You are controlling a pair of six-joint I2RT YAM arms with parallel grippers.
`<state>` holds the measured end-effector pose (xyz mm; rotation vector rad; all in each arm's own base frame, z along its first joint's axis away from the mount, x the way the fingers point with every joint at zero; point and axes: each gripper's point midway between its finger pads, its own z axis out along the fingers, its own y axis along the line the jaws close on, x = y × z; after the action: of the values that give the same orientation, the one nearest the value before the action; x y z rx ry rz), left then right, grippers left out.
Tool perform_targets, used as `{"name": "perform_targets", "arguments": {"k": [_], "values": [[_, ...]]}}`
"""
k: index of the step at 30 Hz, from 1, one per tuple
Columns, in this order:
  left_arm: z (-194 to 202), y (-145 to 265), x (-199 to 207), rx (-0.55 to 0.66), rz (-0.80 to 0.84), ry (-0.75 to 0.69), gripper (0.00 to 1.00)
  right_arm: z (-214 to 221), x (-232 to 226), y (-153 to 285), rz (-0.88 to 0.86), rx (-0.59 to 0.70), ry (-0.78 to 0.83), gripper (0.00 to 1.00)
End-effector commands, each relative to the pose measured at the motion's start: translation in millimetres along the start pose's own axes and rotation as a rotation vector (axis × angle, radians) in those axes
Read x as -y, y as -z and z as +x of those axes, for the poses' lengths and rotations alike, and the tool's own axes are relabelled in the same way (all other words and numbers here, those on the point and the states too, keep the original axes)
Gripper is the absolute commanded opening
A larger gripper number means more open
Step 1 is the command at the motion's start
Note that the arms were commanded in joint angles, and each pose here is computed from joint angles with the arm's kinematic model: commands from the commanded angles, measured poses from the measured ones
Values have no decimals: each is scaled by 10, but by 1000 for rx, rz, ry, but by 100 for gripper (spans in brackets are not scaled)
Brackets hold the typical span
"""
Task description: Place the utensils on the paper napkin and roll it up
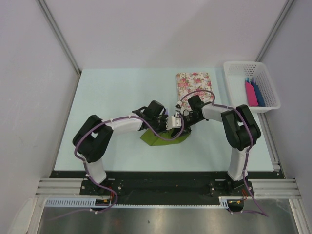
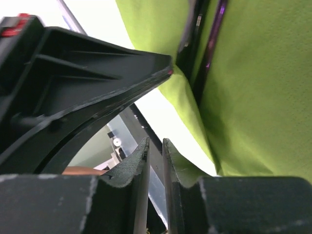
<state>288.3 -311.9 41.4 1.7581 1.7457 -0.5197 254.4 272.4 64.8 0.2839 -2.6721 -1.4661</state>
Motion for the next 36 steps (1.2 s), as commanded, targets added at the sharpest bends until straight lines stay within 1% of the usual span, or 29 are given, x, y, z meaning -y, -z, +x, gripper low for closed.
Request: {"name": "perform_targets", "arguments": {"k": [1, 10, 12, 13, 15, 16, 17, 18, 19, 20, 22, 23, 24, 25, 26, 27, 29, 30, 33, 36], "values": [[-172, 42, -169, 37, -36, -28, 0, -9, 140, -87, 46, -7, -9, 20], [-128, 28, -185, 9, -36, -22, 0, -55, 283, -219, 93, -39, -6, 17], [-108, 40, -201, -7, -39, -15, 0, -56, 321, -233, 111, -42, -2, 12], [-116, 60, -221, -10, -52, -3, 0, -48, 337, -246, 118, -49, -2, 11], [-78, 144, -304, -23, -91, 33, 6, -28, 365, -257, 134, -60, 0, 9], [-157, 266, -338, 8, -110, 78, 9, -28, 374, -260, 140, -61, 3, 9], [-193, 329, -298, 32, -84, 117, 18, -35, 400, -259, 154, -58, 6, 9], [-211, 441, -322, 61, -78, 165, 23, -38, 412, -252, 160, -58, 6, 9], [-211, 514, -238, 68, -47, 252, 27, -45, 421, -254, 169, -55, 9, 8], [-318, 620, -148, 113, -3, 284, 33, -55, 445, -254, 182, -52, 9, 8], [-337, 728, -10, 124, 41, 411, 37, -48, 471, -255, 200, -51, 10, 8], [-352, 787, 76, 138, 57, 446, 38, -51, 479, -251, 208, -48, 9, 8], [-378, 817, 158, 156, 91, 540, 38, -53, 484, -254, 212, -48, 13, 8], [-415, 835, 210, 182, 118, 579, 38, -59, 493, -254, 218, -45, 11, 8], [-377, 827, 310, 188, 156, 630, 38, -59, 506, -251, 221, -45, 9, 8], [-409, 838, 391, 207, 209, 719, 38, -60, 520, -251, 223, -45, 6, 8], [-356, 788, 442, 233, 245, 797, 36, -59, 527, -253, 225, -45, 4, 8], [-344, 753, 485, 227, 276, 887, 36, -56, 528, -248, 224, -46, 2, 8], [-281, 647, 499, 224, 301, 977, 32, -39, 529, -260, 227, -53, 6, 8], [-220, 537, 493, 211, 304, 1025, 28, -45, 539, -266, 228, -54, 6, 8]]}}
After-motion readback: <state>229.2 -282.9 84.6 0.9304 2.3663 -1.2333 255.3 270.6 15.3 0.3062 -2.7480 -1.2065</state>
